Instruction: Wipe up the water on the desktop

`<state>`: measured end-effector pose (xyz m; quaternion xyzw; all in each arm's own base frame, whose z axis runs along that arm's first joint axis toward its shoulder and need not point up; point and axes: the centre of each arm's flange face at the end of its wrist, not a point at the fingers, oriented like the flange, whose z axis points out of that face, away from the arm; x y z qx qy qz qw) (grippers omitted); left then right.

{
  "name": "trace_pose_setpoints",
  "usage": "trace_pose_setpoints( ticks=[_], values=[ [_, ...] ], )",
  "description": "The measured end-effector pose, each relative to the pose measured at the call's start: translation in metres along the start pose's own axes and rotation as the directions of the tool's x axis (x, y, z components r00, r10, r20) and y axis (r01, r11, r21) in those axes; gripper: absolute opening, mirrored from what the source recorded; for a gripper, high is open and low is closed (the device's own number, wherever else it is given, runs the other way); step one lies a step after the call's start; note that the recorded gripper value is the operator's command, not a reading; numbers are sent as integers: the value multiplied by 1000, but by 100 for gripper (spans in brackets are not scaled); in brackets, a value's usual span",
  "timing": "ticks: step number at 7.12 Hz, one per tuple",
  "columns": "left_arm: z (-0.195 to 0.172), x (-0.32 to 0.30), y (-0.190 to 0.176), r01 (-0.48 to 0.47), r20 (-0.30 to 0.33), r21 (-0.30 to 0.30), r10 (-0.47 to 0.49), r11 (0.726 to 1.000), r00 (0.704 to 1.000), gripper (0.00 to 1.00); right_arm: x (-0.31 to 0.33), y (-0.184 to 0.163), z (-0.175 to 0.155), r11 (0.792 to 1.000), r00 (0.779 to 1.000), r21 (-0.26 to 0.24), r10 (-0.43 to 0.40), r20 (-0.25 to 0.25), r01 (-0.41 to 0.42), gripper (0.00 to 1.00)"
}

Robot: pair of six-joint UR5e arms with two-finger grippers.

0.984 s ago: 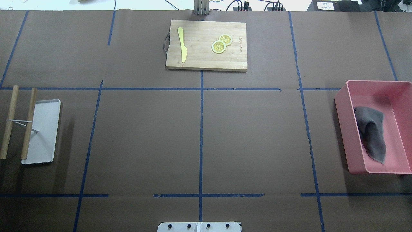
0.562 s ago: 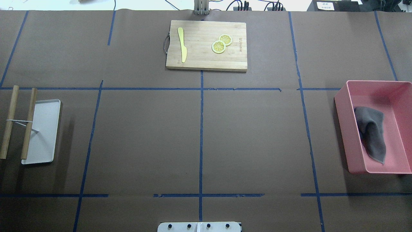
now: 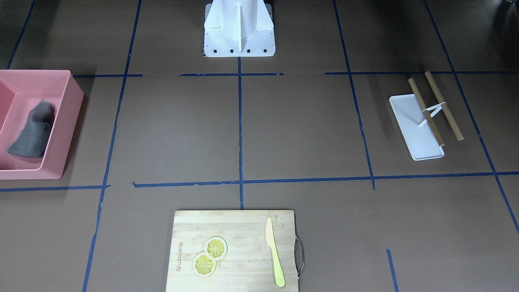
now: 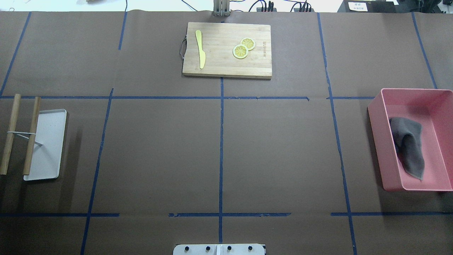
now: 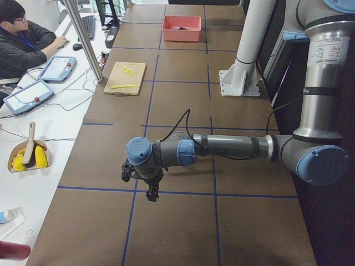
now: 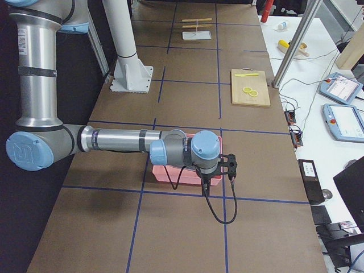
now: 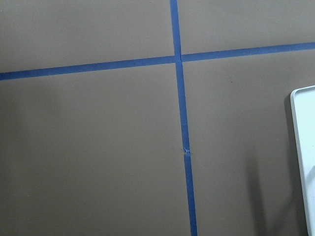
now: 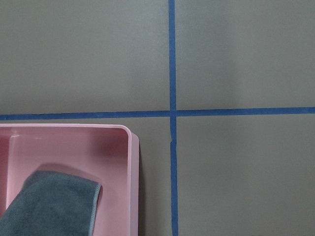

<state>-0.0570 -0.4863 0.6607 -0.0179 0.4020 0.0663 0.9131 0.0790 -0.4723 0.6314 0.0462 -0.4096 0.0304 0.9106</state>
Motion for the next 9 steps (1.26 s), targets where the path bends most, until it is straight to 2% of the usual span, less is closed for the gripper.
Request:
trace_pose_setpoints(
  ticks=[5, 9],
  values=[
    [-6, -1, 1, 2, 1, 14, -2, 1000, 1000, 100, 0, -2, -1, 1000, 1000, 3, -2, -6, 2, 100],
    [-19, -17, 11, 25, 4, 56, -25, 998, 1000, 100, -1, -2, -1, 1000, 1000, 4, -3, -4, 3, 100]
  ],
)
